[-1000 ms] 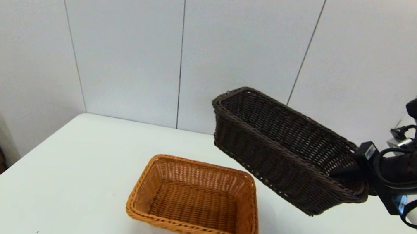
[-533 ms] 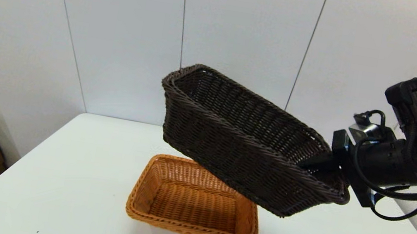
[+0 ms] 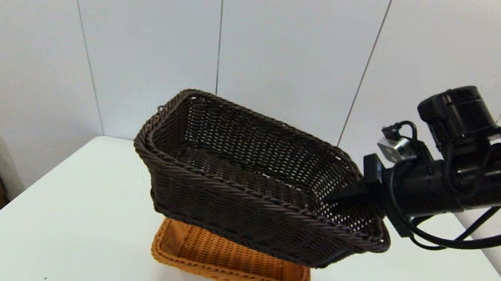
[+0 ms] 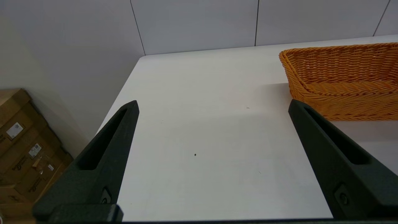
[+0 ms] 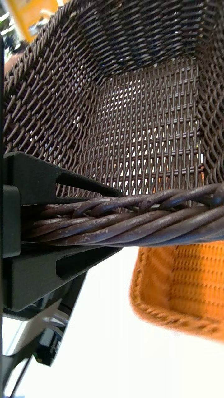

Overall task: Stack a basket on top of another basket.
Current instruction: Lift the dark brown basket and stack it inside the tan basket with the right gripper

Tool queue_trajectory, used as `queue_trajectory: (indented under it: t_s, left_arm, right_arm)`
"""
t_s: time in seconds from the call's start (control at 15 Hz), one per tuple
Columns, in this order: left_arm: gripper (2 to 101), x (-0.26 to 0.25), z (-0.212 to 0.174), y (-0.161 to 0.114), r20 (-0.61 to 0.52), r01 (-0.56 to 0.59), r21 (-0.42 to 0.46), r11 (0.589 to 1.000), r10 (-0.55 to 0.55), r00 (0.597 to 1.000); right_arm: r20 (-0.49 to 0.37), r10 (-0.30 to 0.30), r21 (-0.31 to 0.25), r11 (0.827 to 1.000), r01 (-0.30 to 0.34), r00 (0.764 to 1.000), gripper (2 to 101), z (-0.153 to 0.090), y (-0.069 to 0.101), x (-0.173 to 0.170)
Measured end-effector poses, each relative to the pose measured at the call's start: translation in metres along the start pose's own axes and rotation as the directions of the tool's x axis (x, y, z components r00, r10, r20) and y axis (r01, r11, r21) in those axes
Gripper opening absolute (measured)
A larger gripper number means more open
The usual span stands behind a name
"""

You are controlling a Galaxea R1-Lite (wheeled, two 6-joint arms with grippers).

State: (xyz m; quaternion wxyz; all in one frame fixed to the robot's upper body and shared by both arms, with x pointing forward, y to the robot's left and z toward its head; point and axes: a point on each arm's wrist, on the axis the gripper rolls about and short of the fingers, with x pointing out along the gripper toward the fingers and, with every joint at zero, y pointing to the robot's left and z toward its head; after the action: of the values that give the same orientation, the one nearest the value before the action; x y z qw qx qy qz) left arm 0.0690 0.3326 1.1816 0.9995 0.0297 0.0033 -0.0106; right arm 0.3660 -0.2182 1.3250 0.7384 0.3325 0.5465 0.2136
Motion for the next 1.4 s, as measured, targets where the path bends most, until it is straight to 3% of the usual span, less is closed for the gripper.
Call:
queue_trajectory:
  t_s: [0.27, 0.8, 1.4]
  left_arm:
    - [97.8, 0.0, 0.0, 0.0, 0.0, 0.0, 0.0, 1.0, 0.0, 1.0]
    - [97.8, 0.0, 0.0, 0.0, 0.0, 0.0, 0.0, 1.0, 0.0, 1.0]
    - [97.8, 0.0, 0.0, 0.0, 0.0, 0.0, 0.0, 1.0, 0.0, 1.0]
  right_arm:
    - [-0.01, -0.013, -0.065, 0.998, 0.013, 1.0, 20.2, 0.009, 0.002, 0.016]
    - [0.066, -0.128, -0.193, 0.971, 0.139, 0.99, 20.2, 0.019, 0.004, 0.036]
    - [0.052, -0.173, -0.196, 0.964, 0.18, 0.984, 20.2, 0.023, 0.004, 0.059]
